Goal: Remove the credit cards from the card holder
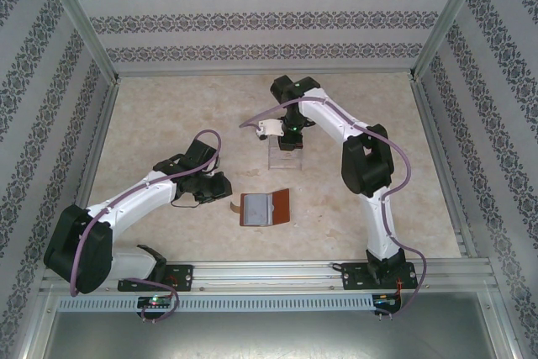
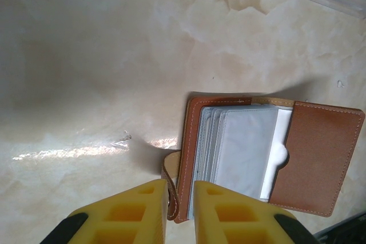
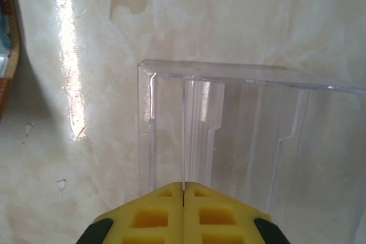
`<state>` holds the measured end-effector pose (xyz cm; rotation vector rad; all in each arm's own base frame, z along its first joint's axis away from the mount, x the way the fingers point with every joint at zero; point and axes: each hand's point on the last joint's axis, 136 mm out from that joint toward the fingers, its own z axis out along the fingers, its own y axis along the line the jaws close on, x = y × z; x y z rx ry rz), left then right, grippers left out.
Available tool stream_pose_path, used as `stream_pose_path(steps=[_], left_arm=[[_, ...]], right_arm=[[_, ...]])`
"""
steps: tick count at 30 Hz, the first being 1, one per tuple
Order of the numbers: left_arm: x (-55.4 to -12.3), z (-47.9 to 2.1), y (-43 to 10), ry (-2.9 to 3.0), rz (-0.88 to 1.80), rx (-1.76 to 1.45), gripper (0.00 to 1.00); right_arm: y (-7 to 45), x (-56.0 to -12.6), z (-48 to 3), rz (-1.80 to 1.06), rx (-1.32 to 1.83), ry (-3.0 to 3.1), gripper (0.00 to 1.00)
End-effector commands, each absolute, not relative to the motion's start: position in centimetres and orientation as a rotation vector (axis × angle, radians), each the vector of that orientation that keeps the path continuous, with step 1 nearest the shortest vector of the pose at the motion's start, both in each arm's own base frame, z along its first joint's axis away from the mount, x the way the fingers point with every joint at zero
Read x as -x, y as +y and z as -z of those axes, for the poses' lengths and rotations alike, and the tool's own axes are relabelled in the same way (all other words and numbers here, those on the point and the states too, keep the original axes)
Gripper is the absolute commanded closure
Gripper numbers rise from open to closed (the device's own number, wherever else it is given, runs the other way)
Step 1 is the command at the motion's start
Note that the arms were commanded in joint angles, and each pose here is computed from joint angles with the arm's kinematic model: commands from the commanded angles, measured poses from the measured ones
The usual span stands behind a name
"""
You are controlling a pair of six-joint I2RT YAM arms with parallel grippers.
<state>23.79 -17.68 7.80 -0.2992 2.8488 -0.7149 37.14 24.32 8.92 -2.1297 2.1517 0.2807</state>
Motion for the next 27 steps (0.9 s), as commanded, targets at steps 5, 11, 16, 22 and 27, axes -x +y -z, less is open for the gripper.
stream_pose_path(steps=[5,11,16,22,27], left_arm=[[-23.8,-7.4,-17.6,2.853,0.73,0.305,0.81],[-23.6,-7.2,-17.5,2.856,0.724,0.309,0.81],[-23.6,-7.2,-17.4,2.856,0.722,0.312,0.81],[-23.9,-7.5,-17.6,2.843,0.731,0.312,0.81],[-24.1,-7.8,-17.9,2.84,0.748,0.299,0.81]], right_arm=[[24.4,-35.4,-7.9,-0.458,2.196,2.2,1.0],[24.4,-35.2,-6.6,-0.489,2.211,2.233,1.0],[24.1,-35.7,-7.2,-0.426,2.204,2.231,0.78],[24.2,-37.4,-10.3,-0.289,2.138,2.148,0.72],[24.3,-38.5,-11.5,-0.176,2.096,2.091,0.69]])
